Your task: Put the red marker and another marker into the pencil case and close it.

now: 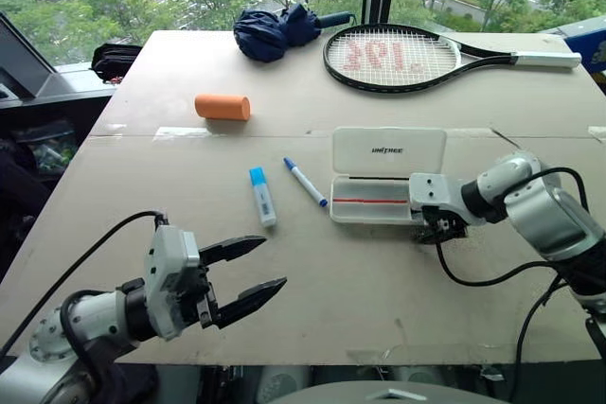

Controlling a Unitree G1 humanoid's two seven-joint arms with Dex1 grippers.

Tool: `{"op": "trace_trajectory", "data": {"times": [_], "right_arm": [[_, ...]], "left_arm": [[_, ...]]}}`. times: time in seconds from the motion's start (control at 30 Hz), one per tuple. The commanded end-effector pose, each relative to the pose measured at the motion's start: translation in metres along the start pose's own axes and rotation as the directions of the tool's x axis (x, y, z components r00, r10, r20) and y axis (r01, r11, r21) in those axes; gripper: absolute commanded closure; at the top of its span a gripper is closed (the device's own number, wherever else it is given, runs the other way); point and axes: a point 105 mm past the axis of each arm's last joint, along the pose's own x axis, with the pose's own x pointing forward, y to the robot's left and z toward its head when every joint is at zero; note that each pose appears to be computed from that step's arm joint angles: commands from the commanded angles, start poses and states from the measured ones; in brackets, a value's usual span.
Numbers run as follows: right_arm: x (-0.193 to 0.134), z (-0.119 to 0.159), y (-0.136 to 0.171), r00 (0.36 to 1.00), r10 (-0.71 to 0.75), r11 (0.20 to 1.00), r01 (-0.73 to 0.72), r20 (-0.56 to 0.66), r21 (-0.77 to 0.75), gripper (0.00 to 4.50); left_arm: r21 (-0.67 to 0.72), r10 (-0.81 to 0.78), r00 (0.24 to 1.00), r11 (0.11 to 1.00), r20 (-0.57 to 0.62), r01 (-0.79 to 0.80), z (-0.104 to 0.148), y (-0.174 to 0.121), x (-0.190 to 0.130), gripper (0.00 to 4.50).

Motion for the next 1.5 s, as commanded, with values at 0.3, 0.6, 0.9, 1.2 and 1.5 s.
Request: {"op": "trace_trajectory", "data": {"times": [0.3,0.6,0.9,1.2,1.5], "right_arm": [[-0.074,0.028,0.028,0.81,-0.221,0.974,0.21,0.543,0.083,0.07],[-0.09,0.03,0.052,0.753,-0.298,0.947,0.309,0.587,0.085,0.07],[-0.091,0.038,0.06,0.735,-0.326,0.936,0.338,0.594,0.096,0.07],[-0.097,0.043,0.068,0.725,-0.307,0.941,0.326,0.616,0.086,0.07],[-0.104,0.037,0.073,0.738,-0.331,0.935,0.339,0.587,0.101,0.07]], "left_arm": [[-0.122,0.545,0.837,0.828,-0.052,-0.547,0.007,0.063,0.031,0.78],[-0.116,0.619,0.69,0.707,-0.375,-0.697,0.015,0.111,0.086,0.78],[-0.161,0.546,0.698,0.723,-0.463,-0.672,0.025,0.118,0.128,0.78],[-0.168,0.501,0.681,0.727,-0.534,-0.666,0.032,0.114,0.163,0.78],[-0.084,0.519,0.555,0.677,-0.65,-0.731,0.018,0.118,0.177,0.78]]}}
